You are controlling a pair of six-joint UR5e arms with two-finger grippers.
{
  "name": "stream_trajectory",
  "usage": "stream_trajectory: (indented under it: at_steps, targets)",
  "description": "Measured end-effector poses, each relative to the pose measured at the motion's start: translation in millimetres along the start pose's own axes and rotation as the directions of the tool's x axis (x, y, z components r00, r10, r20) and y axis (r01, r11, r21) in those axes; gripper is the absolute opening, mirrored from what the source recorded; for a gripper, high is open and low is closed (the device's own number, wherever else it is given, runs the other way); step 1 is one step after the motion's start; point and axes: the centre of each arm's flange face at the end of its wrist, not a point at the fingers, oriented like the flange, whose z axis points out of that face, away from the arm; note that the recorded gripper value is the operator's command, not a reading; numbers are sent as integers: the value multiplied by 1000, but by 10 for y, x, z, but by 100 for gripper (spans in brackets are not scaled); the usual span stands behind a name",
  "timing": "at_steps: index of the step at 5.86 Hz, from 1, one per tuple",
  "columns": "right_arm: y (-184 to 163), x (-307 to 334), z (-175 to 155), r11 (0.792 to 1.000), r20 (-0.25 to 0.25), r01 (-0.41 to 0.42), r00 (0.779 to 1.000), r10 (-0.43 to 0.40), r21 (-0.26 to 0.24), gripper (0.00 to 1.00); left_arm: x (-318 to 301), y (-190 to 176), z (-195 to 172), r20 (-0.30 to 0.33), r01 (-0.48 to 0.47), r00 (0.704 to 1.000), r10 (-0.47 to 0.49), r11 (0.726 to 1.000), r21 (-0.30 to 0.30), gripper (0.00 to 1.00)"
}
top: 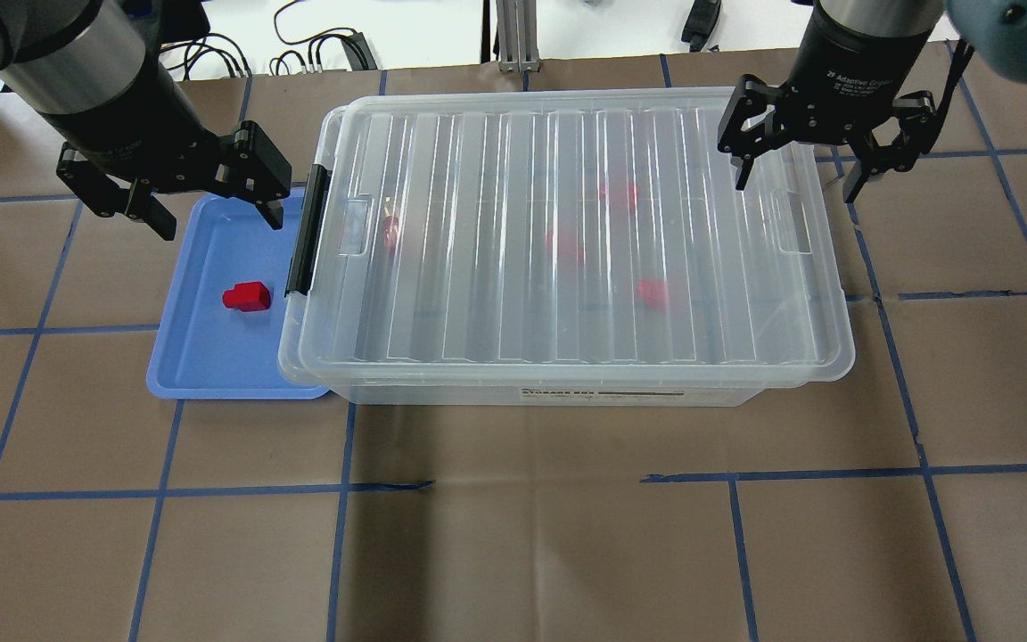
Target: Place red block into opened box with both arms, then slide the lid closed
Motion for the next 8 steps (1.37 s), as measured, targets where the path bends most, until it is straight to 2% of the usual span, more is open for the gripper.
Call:
stream_trajectory:
  at_steps: [3, 5, 8]
  targets:
    - [-7, 8, 21, 1000, -1, 1, 1000, -1, -3, 100, 0, -1, 1, 0, 0, 1000, 0, 1000, 0, 98]
    - [-111, 174, 165, 997, -5, 71, 997, -71, -14, 100, 0, -2, 1, 0, 0, 1000, 0, 1000, 0, 98]
    - [-438, 1115, 908, 989, 30, 138, 990, -137, -44, 100, 0, -4, 5, 0, 0, 1000, 0, 1000, -1, 98]
